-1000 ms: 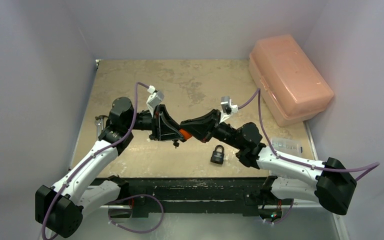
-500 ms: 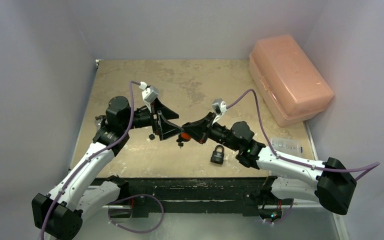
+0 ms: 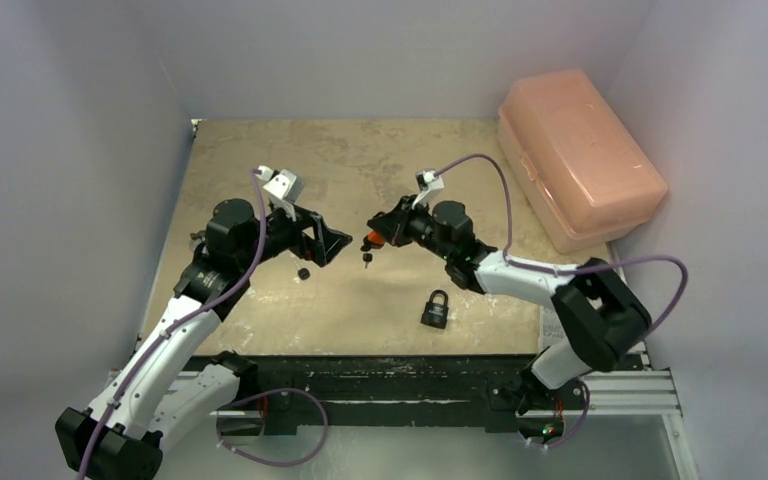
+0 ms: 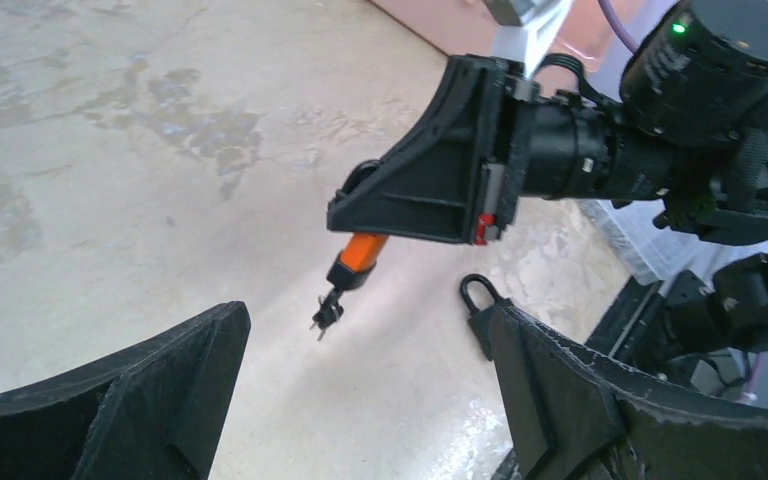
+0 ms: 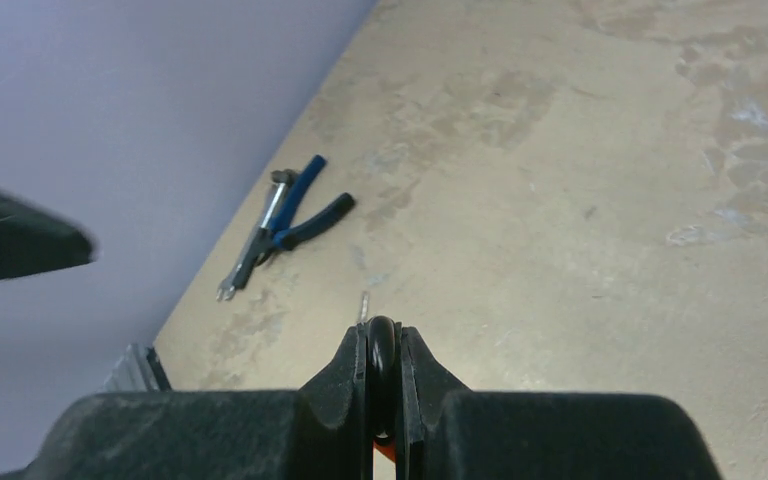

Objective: Unlock with the key

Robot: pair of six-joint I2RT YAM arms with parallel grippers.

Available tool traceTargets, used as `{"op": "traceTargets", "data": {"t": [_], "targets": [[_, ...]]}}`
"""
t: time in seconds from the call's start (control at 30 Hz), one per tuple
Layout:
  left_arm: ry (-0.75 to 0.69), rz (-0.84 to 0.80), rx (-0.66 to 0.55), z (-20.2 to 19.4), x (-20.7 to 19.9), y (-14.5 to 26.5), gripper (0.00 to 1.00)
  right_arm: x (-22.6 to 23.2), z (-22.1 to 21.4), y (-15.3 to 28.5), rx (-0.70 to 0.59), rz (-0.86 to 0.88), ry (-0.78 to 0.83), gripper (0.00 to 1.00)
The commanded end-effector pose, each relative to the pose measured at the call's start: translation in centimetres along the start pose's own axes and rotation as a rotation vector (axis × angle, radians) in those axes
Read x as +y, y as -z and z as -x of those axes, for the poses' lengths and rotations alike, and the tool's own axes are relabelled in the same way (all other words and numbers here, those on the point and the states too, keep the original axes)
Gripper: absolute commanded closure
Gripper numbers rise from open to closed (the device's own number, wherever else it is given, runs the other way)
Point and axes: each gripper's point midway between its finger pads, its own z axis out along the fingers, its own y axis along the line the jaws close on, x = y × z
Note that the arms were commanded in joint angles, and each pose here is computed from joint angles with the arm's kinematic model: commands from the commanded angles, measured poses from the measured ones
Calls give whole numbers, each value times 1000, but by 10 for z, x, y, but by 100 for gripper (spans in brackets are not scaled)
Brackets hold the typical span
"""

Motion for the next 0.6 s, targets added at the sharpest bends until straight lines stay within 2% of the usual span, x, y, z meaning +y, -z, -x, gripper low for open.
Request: {"op": "traceTargets", "data": {"t": [0.0,0.2,0.57], "targets": [[-58,100,-57,22,14,8,1,6,47,-30,-89,108,-67,100],[-59,118,-40,19,18,6,1,-50,37,-72,-46,15,-78,100],[-52,115,-26,16,19,3,2,-126,33,-119,-11,-56,-190,100]]}}
